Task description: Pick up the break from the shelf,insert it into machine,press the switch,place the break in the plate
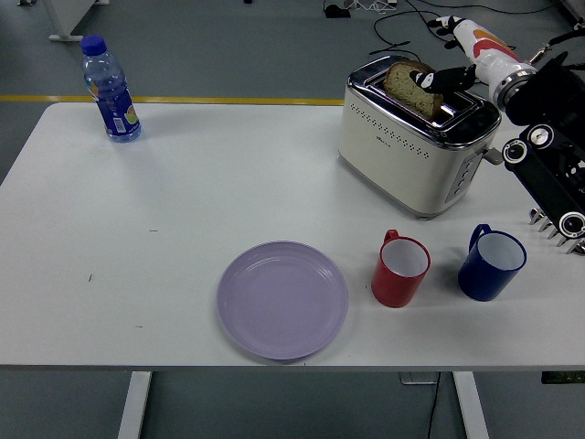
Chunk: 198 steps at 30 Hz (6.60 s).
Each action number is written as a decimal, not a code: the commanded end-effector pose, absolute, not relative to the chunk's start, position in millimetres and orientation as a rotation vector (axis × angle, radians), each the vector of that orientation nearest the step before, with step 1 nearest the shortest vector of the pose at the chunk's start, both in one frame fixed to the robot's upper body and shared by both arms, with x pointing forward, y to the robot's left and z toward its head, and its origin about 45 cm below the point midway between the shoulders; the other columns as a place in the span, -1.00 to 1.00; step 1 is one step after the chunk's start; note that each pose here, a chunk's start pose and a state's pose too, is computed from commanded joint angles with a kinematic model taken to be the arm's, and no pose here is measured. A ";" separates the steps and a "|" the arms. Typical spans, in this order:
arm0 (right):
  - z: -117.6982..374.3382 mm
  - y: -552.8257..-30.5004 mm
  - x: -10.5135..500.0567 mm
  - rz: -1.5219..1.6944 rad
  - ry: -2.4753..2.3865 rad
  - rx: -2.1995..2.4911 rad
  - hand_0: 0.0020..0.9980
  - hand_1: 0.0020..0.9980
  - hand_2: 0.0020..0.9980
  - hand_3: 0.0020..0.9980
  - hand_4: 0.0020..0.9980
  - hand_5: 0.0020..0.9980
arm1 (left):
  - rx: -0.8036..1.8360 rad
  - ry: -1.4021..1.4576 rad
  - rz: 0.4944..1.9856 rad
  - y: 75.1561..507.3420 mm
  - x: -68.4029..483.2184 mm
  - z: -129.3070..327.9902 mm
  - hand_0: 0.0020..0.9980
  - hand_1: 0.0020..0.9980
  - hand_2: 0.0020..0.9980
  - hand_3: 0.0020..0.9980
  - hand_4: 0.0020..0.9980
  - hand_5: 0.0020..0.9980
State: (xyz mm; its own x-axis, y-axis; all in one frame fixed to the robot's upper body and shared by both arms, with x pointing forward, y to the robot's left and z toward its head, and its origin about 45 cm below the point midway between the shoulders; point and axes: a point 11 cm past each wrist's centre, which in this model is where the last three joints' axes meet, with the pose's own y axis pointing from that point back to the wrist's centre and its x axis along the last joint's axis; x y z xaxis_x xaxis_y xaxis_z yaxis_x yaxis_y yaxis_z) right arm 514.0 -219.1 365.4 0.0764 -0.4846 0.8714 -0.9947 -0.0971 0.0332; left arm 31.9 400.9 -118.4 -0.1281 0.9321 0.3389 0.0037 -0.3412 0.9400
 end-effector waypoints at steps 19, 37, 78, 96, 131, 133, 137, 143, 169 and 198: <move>351.9 -188.7 551.3 0.944 -1.276 1.447 0.54 0.42 0.48 0.64 0.50 -0.48 | 1.406 1.080 1.561 404.9 33.1 -117.1 0.37 0.22 0.32 0.36 -0.16 1.00; 352.6 -196.4 557.3 0.954 -1.219 1.331 -0.02 0.02 0.08 0.37 0.47 -0.50 | 1.402 1.064 1.572 407.0 39.4 -115.7 0.37 0.21 0.31 0.36 -0.14 1.00; 366.1 -178.6 557.1 1.123 -1.232 1.316 -0.71 -0.51 -0.32 -0.09 0.00 -1.00 | 1.414 1.059 1.579 409.7 38.9 -114.8 0.38 0.17 0.29 0.35 -0.13 1.00; 421.4 -162.8 543.6 1.255 -1.443 1.436 -0.72 -0.58 -0.35 -0.13 -0.11 -1.00 | 1.437 1.075 1.566 411.4 28.8 -115.2 0.37 0.16 0.28 0.35 -0.13 1.00; 501.4 -263.1 450.9 1.099 -1.987 1.770 -0.76 -0.63 -0.39 -0.18 -0.11 -1.00 | 1.415 1.093 1.571 405.4 28.5 -117.2 0.37 0.18 0.29 0.35 -0.15 1.00; 499.4 -266.4 443.9 1.085 -1.987 1.798 -0.76 -0.63 -0.39 -0.18 -0.11 -1.00 | 1.415 1.094 1.570 405.2 28.1 -117.3 0.37 0.18 0.29 0.35 -0.15 1.00; 492.5 -268.1 430.1 1.043 -1.974 1.875 -0.76 -0.64 -0.41 -0.18 -0.14 -1.00 | 1.414 1.097 1.568 404.1 27.5 -117.7 0.37 0.19 0.29 0.35 -0.16 1.00; 476.8 -260.0 411.3 0.919 -1.933 2.056 -0.76 -0.64 -0.41 -0.19 -0.15 -1.00 | 1.412 1.094 1.565 403.6 28.4 -117.8 0.37 0.19 0.29 0.35 -0.17 1.00; 318.5 -139.2 354.6 0.150 -1.383 2.534 -0.80 -0.66 -0.42 -0.20 -0.12 -1.00 | 1.420 1.094 1.555 402.6 25.0 -118.4 0.36 0.19 0.29 0.35 -0.18 1.00; 204.6 -104.3 339.5 0.026 -1.306 2.346 -0.81 -0.68 -0.43 -0.21 -0.12 -1.00 | 1.433 1.084 1.544 403.9 24.7 -118.0 0.36 0.19 0.29 0.34 -0.20 1.00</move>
